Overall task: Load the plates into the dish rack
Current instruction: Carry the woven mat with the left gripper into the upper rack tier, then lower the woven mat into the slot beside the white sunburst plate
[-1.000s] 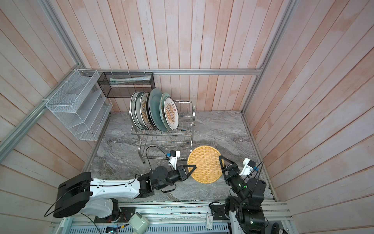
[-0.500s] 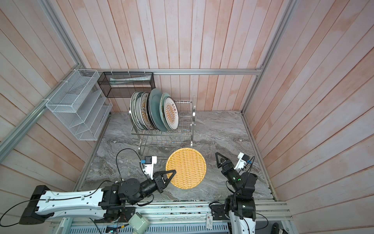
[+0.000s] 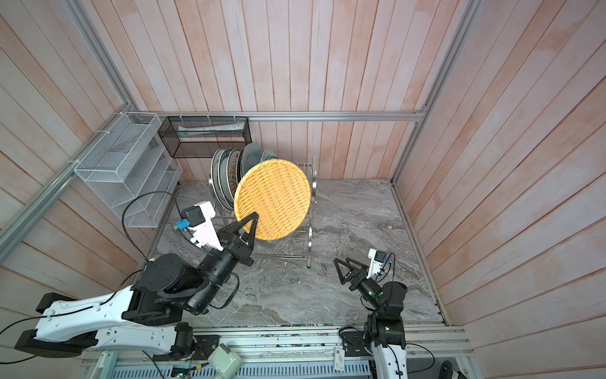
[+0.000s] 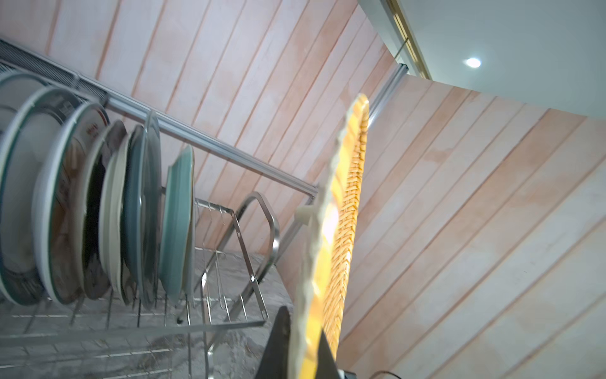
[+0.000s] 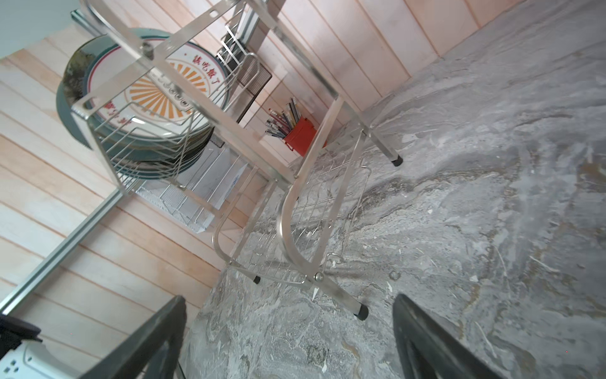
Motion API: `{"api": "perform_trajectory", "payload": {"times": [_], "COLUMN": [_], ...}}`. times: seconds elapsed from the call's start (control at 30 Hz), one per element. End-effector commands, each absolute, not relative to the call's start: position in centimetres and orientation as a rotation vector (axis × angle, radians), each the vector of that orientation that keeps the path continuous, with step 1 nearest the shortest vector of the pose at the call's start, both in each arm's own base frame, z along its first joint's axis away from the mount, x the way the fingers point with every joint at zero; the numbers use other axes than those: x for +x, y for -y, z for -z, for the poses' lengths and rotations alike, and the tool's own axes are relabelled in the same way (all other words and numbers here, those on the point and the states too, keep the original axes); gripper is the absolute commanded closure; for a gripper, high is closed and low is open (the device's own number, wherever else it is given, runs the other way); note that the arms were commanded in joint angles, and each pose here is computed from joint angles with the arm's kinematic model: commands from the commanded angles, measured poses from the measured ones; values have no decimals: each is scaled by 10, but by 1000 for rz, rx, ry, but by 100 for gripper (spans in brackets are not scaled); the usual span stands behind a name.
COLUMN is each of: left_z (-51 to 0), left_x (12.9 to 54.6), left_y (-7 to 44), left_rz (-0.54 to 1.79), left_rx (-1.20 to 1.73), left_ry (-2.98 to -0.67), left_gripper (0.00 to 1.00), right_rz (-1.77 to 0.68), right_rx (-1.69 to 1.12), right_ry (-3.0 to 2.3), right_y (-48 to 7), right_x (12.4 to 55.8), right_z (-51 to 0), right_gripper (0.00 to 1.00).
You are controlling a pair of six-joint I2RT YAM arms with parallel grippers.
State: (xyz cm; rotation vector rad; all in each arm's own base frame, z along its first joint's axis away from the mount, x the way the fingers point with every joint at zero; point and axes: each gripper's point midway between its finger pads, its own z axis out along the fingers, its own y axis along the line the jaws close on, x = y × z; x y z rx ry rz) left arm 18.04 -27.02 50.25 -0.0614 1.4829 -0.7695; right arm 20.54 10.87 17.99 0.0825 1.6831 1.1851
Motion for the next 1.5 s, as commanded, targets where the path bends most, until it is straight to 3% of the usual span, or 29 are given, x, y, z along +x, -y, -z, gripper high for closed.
{"api": "perform_trajectory", "payload": {"times": [0.0,0.27,0.67,1.47], "left_z": [-519,-523,-464,-424], "left_x": [208,262,335,367], "left_y": [254,281,313,306], "left_rz": [452,172,67,-88], "left_rx": [-92,-34,19,-59], "left_ry": [-1472,-1528,-1741,-1815], "left_gripper": [100,100,100,100], "right_rz": [-1220,-1255,-1263,-1293], "right_rx": [-90,-104,-103,-103], "right_ry": [-1639,-1629,-1655,-1682], "right_y": [-124,-128,-130,-133], "right_x": [190,176,163,158], "right_z": [-191,-230,-250,-247], "right_gripper": [2,2,2,2]}}
